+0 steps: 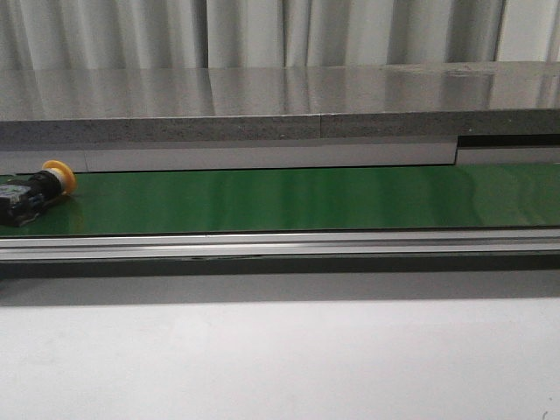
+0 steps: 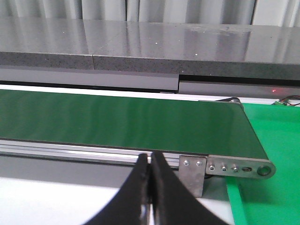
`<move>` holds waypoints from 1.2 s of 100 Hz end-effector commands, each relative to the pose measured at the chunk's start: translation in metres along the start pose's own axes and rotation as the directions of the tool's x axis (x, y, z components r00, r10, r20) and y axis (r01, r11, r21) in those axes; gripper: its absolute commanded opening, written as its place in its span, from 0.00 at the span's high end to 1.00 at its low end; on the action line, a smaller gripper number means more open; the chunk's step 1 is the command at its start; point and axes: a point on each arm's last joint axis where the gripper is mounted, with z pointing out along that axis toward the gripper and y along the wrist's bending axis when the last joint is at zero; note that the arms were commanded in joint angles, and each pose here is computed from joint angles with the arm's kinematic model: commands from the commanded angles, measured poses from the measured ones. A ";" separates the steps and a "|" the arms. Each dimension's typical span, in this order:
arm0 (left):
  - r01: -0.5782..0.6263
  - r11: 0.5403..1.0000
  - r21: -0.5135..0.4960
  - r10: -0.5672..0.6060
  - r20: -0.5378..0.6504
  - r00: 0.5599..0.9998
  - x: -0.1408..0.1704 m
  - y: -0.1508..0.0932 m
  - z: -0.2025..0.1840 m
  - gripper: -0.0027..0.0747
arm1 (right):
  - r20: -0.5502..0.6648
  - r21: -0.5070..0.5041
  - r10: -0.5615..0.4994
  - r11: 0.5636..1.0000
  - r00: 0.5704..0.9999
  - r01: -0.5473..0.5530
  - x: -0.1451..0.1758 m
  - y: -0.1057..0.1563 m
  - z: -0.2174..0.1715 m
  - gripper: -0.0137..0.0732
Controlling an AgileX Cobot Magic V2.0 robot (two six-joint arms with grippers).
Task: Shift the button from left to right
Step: 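Open the left gripper and raise it away from the belt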
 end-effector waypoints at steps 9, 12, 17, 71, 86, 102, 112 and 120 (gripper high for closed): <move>0.003 1.000 -0.019 0.001 0.227 0.974 0.024 -0.005 -0.032 0.16 | 0.117 0.003 0.000 1.000 0.993 0.000 -0.013 0.000 -0.003 0.92; 0.003 1.000 -0.023 0.003 0.250 0.968 0.030 -0.005 -0.035 0.16 | 0.117 0.003 0.000 1.000 0.993 0.000 -0.013 0.000 -0.003 0.92; 0.002 1.000 -0.030 0.007 0.293 0.956 0.039 -0.006 -0.041 0.16 | 0.117 0.003 0.000 1.000 0.993 0.000 -0.013 0.000 -0.003 0.92; 0.050 0.992 -0.114 0.012 0.489 0.872 0.085 0.004 -0.023 0.16 | 0.117 0.003 0.000 1.000 0.993 0.000 -0.013 0.000 -0.003 0.92; 0.055 0.991 -0.119 0.007 0.463 0.886 0.098 0.005 -0.013 0.16 | 0.117 0.003 0.000 1.000 0.993 0.000 -0.013 0.000 -0.003 0.92; 0.057 0.991 -0.123 0.005 0.457 0.890 0.103 0.006 -0.010 0.16 | 0.117 0.003 0.000 1.000 0.993 0.000 -0.013 0.000 -0.003 0.92; 0.059 0.990 -0.127 0.008 0.472 0.881 0.101 0.006 -0.011 0.16 | 0.117 0.003 0.000 1.000 0.993 0.000 -0.013 0.000 -0.003 0.92; 0.061 0.990 -0.130 0.010 0.485 0.875 0.100 0.007 -0.011 0.17 | 0.117 0.003 0.000 1.000 0.993 0.000 -0.013 0.000 -0.003 0.92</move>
